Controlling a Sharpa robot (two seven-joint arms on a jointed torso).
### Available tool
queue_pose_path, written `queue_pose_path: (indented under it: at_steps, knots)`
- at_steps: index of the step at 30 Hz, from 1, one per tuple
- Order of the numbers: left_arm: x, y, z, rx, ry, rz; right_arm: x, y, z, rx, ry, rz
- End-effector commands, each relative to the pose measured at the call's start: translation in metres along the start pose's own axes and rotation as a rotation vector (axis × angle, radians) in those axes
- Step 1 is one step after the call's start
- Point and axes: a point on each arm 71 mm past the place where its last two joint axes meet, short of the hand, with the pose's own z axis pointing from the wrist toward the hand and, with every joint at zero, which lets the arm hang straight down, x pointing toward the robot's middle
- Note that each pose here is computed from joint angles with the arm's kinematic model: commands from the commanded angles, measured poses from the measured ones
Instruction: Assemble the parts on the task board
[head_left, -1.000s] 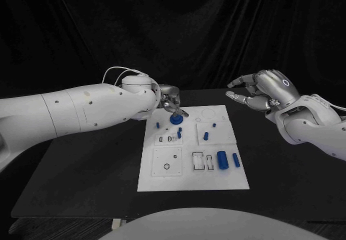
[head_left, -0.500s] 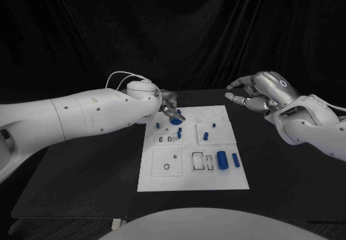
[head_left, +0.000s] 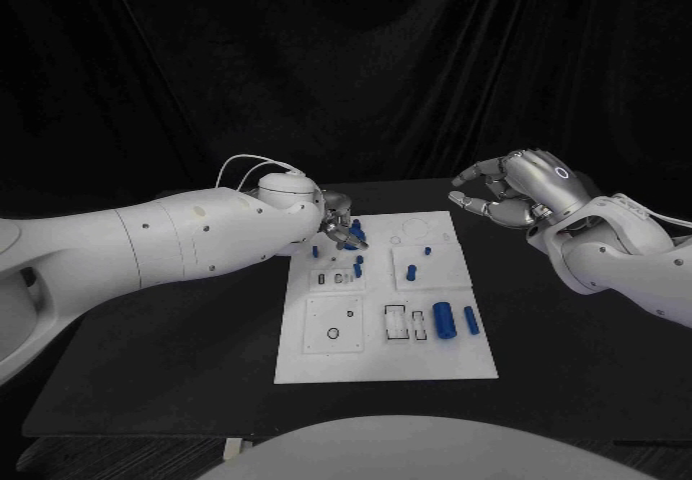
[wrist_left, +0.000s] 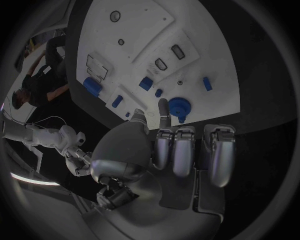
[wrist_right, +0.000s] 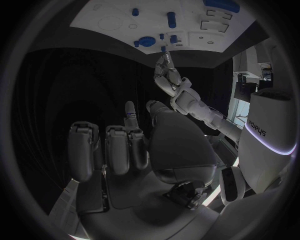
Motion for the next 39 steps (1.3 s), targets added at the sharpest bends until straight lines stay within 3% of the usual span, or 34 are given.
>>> queue_pose_path:
  at_steps: [1,23,39]
  knots:
    - [0.003,-0.0032,0.0016,0.011,0.012,0.007,0.001,-0.002,-0.001,0.024,0.008,0.002]
    - [0.0246,-0.0096,0.0094,0.028,0.076,0.01,0.004,-0.001,0.001,0.024,0.017,0.004]
    - [0.0331,-0.014,0.0126,0.036,0.106,0.015,0.006,-0.001,0.001,0.027,0.024,0.005]
